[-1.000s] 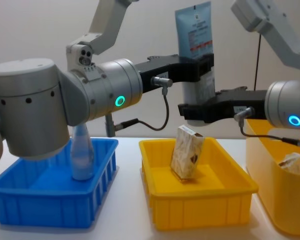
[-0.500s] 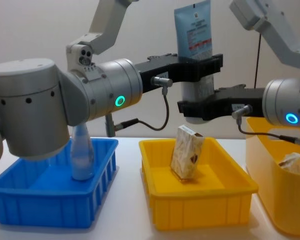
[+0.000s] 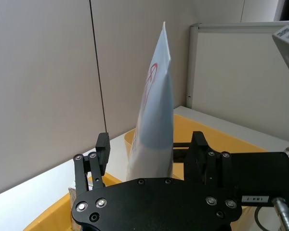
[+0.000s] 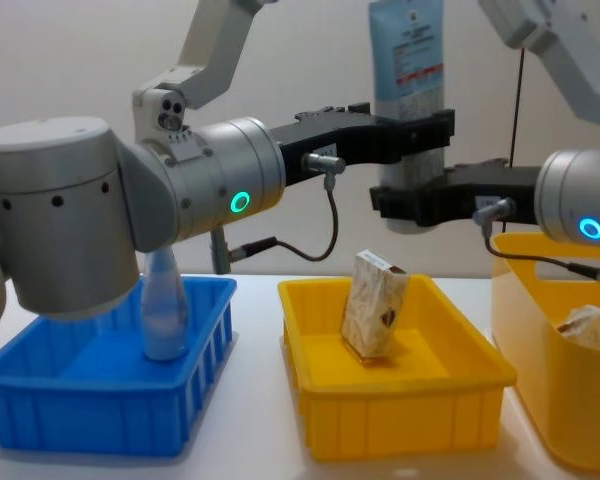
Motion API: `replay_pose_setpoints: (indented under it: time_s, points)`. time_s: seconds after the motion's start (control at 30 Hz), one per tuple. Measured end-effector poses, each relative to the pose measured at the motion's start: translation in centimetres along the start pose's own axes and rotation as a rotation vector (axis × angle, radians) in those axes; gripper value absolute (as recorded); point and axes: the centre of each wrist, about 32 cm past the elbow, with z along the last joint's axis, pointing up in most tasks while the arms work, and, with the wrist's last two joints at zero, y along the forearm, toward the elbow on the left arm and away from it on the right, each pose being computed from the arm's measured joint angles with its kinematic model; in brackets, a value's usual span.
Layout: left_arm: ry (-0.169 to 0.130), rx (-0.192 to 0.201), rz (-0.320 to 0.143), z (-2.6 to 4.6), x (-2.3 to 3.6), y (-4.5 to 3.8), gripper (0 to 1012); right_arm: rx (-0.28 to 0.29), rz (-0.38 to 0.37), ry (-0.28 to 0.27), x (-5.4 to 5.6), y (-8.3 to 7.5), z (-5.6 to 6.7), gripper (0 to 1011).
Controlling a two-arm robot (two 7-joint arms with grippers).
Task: Bimanual collaborative sorting of washing and personal care products
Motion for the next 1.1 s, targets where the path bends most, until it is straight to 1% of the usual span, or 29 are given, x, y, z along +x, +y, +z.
replay_pose_setpoints:
  time_s: [0.27,0.6,0.7,0.77,0.9,0.93,1.03,1.1]
  points:
    - [0.0,0.0,0.0,0.0,0.0,0.0,1001,0.006,-0.083,0.037,0.3,-0.6,-0.2,637]
    - [0.0,0.0,0.0,0.0,0.0,0.0,1001,-0.01,-0.195,0.075,0.6,-1.4,-0.6,635]
    - [0.0,0.0,0.0,0.0,0.0,0.0,1001,-0.021,-0.25,0.088,0.7,-1.7,-0.7,635]
    - [0.0,0.0,0.0,0.0,0.0,0.0,1001,-0.024,-0.272,0.093,0.8,-1.8,-0.7,635]
    - [0.0,0.0,0.0,0.0,0.0,0.0,1001,-0.036,-0.339,0.107,0.8,-2.1,-0.8,635]
    - [0.0,0.0,0.0,0.0,0.0,0.0,1001,-0.036,-0.339,0.107,0.8,-2.1,-0.8,635]
    - [0.0,0.0,0.0,0.0,0.0,0.0,1001,-0.049,-0.397,0.122,0.9,-2.4,-0.9,637]
    - [0.0,0.0,0.0,0.0,0.0,0.0,1001,-0.053,-0.42,0.127,0.9,-2.5,-0.9,635]
